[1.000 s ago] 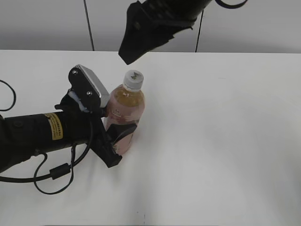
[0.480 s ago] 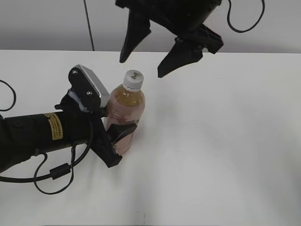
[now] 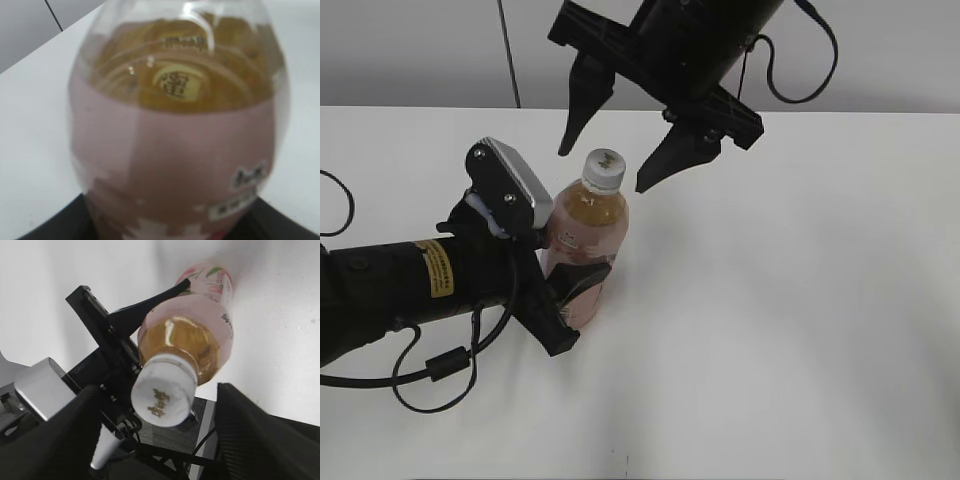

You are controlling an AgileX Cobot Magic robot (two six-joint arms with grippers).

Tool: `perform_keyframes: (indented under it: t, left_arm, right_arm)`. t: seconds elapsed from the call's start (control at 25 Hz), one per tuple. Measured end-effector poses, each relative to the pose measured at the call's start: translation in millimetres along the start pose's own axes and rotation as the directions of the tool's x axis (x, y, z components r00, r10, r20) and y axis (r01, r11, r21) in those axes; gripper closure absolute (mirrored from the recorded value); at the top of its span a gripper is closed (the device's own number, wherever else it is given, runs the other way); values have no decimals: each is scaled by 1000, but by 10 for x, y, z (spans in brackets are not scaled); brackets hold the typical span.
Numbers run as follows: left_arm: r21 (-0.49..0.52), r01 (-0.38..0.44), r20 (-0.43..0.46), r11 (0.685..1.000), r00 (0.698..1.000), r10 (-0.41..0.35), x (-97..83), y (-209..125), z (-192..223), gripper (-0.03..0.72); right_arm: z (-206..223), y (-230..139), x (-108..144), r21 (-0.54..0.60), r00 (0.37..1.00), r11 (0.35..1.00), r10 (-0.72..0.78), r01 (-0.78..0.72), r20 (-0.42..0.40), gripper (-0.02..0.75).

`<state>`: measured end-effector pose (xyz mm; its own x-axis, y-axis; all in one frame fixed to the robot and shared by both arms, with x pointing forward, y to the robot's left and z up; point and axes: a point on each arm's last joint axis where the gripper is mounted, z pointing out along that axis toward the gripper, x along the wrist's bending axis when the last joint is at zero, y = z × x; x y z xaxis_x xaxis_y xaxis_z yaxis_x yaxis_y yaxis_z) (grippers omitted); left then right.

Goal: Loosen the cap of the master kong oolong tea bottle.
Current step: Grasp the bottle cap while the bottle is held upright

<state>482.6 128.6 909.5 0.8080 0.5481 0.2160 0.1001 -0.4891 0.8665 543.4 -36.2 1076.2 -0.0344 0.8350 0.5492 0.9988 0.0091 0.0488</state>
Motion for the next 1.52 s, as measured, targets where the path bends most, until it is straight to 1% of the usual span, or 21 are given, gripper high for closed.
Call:
perform_keyframes:
  t: [0.12, 0.2, 0.52, 0.68, 0.8, 0.92, 1.04, 1.12, 1.2, 1.32, 1.44, 1.48, 1.52]
  left_arm:
    - [0, 0, 0, 1000, 1000, 0, 0, 0, 0, 326]
    - [0, 0, 0, 1000, 1000, 0, 0, 0, 0, 326]
    - [-3, -1, 1, 1000, 1000, 1, -3, 4, 1, 326]
    - [-4, -1, 1, 1000, 1000, 1, -3, 4, 1, 326]
    - [-4, -1, 1, 1000, 1000, 1, -3, 4, 1, 326]
    - [-4, -1, 1, 1000, 1000, 1, -3, 4, 1, 326]
    - [-4, 0, 1, 1000, 1000, 0, -3, 4, 1, 326]
    - [-4, 0, 1, 1000, 1000, 0, -3, 4, 1, 326]
    - [-4, 0, 1, 1000, 1000, 0, -3, 4, 1, 326]
    - [-4, 0, 1, 1000, 1000, 0, -3, 4, 1, 326]
    - [-4, 0, 1, 1000, 1000, 0, -3, 4, 1, 326]
    - [-4, 0, 1, 1000, 1000, 0, -3, 4, 1, 326]
    - [-4, 0, 1, 1000, 1000, 0, -3, 4, 1, 326]
  right_arm:
    - [36, 12, -13, 5, 1000, 1000, 8, -8, 5, 213]
    - [49, 16, -18, 7, 1000, 1000, 9, -9, 7, 244]
    - [56, 33, -32, -7, 1000, 1000, 1, -1, 21, 454]
    - [56, 38, -30, -12, 1000, 1000, -15, 15, 19, 456]
    - [56, 38, -30, -12, 998, 998, -60, 61, 19, 456]
    - [56, 38, -30, -10, 985, 985, -171, 171, 21, 456]
    - [56, 39, -30, -6, 939, 939, -344, 344, 22, 456]
    - [56, 39, -30, -3, 876, 876, -482, 482, 23, 456]
    - [56, 39, -30, 1, 798, 798, -602, 602, 23, 456]
    - [56, 39, -30, 6, 644, 644, -765, 765, 22, 456]
    - [56, 39, -30, 11, 432, 433, -901, 901, 20, 456]
    - [56, 39, -30, 12, 368, 368, -930, 930, 19, 456]
    - [56, 39, -30, 14, 288, 289, -957, 957, 18, 456]
